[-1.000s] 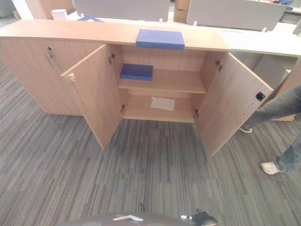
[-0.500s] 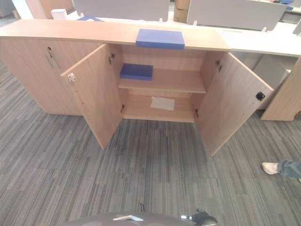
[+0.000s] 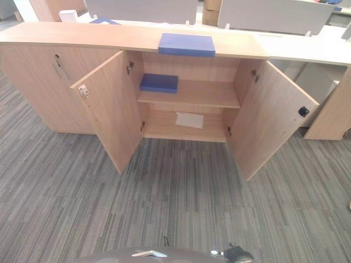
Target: Put the empty folder in the office cabinet
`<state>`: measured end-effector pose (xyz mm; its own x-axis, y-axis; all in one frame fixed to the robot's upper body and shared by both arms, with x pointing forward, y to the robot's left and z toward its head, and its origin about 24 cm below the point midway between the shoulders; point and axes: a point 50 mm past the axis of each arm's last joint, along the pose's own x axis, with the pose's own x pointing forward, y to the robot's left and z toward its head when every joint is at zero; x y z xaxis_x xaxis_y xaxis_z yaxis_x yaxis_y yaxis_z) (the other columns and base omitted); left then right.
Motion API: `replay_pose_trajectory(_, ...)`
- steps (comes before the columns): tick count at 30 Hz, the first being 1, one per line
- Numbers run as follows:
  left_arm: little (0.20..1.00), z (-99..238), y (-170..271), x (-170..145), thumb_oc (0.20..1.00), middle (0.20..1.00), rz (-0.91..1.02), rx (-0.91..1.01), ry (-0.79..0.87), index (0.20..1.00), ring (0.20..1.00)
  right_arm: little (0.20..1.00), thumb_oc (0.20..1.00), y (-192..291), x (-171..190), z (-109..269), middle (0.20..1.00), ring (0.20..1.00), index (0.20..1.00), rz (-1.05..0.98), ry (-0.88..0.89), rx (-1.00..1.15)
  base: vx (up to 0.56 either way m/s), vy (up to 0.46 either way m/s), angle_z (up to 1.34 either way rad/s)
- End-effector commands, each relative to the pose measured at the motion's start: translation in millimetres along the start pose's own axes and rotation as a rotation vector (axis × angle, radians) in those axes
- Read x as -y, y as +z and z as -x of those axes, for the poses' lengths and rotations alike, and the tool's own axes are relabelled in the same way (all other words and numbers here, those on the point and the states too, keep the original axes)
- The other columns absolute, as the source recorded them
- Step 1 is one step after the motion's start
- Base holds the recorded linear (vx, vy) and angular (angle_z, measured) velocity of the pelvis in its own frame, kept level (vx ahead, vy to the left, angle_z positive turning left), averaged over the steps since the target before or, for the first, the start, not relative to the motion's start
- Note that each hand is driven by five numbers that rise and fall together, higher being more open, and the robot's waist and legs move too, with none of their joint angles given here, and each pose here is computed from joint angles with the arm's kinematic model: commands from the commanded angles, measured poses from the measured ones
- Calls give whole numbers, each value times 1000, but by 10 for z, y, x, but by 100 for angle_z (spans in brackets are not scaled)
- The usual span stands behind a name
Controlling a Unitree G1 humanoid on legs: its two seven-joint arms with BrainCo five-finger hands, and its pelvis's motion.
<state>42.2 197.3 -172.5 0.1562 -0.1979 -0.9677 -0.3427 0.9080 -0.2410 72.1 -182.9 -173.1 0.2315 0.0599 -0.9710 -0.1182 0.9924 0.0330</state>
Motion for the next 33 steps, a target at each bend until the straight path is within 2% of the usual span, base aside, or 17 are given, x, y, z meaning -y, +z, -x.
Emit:
replay_pose_trajectory(1, 1000, -70, 45, 207, 1000, 1000, 22, -2, -50, 1000, 1000, 1000, 1000, 101, 262, 33, 1000, 1000, 1000, -32, -67, 16, 0, 0, 0)
replay_pose_trajectory(20, 1000, -69, 32, 198, 1000, 1000, 16, -12, -46, 1000, 1000, 1000, 1000, 103, 276, 36, 1000, 1000, 1000, -7, -81, 16, 1, 2, 0)
replay_pose_trajectory(25, 1000, -65, 37, 180, 1000, 1000, 9, -13, -32, 1000, 1000, 1000, 1000, 169, 321, 48, 1000, 1000, 1000, 118, -131, 71, 73, 59, -3)
replay_pose_trajectory(30, 1000, -57, 76, 161, 1000, 1000, -31, -12, -20, 1000, 1000, 1000, 1000, 340, 310, 51, 1000, 1000, 1000, 44, -172, 161, 30, 61, -6)
replay_pose_trajectory(33, 1000, -54, 285, 215, 1000, 1000, -13, 53, -19, 1000, 1000, 1000, 1000, 632, 391, 101, 1000, 1000, 1000, -56, -205, 302, -113, 138, -34)
